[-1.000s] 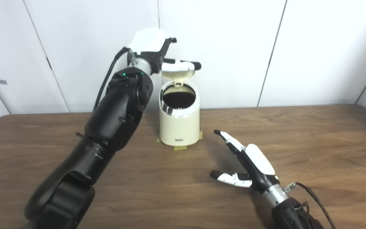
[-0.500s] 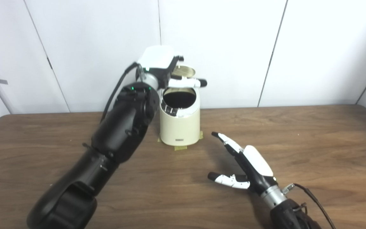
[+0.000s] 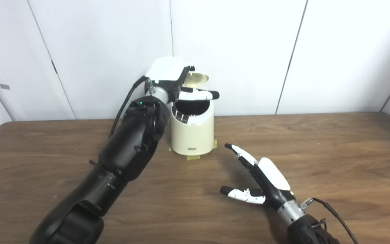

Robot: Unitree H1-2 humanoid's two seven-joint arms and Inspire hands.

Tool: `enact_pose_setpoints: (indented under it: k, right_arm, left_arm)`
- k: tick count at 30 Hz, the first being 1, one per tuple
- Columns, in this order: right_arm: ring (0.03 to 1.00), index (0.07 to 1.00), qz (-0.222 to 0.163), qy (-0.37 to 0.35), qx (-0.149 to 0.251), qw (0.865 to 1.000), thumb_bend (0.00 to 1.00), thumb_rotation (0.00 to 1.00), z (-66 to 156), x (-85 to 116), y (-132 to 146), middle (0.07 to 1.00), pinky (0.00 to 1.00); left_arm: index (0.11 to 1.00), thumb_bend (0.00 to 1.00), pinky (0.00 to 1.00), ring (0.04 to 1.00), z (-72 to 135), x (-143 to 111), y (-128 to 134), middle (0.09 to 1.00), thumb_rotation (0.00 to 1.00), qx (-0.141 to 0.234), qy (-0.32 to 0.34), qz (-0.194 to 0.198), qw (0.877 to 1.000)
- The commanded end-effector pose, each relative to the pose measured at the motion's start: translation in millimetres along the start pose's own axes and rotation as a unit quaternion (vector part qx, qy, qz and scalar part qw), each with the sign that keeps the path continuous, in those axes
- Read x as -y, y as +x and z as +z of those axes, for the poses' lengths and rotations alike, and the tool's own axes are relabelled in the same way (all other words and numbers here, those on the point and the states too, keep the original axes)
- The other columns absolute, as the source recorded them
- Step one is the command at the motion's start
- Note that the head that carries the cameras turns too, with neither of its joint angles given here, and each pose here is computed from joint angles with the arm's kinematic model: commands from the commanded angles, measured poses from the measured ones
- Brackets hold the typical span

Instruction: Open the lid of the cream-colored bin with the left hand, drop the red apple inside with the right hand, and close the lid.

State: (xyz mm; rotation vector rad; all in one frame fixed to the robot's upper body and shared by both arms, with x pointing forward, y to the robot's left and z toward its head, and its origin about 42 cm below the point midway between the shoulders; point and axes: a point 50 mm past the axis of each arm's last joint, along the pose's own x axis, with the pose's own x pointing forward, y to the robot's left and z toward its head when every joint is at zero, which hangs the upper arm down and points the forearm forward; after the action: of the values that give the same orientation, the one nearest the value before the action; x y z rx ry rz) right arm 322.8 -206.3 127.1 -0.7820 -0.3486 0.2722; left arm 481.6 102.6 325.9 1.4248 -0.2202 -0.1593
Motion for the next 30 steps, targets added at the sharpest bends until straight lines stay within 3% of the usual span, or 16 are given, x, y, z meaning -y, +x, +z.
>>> enact_pose_setpoints:
  k: [1,15,30]
  right_arm:
    - [0.931,0.932,-0.019,0.001,0.027,0.999,0.57,0.75,9,9,8,0.941,0.84]
    - [0.932,0.937,-0.024,0.001,0.011,1.0,0.58,0.78,11,14,10,0.948,0.84]
    - [0.94,0.938,-0.021,0.02,0.005,1.0,0.58,0.78,17,14,8,0.952,0.86]
  left_arm:
    - [0.876,1.0,1.0,1.0,1,-14,0,0.886,0.95,0.004,0.01,0.02,1.0]
    - [0.873,1.0,1.0,0.961,3,14,-36,0.878,0.97,0.026,0.025,-0.002,0.999]
    - [0.864,0.97,1.0,0.939,-8,69,-39,0.897,0.89,-0.004,0.079,-0.034,0.996]
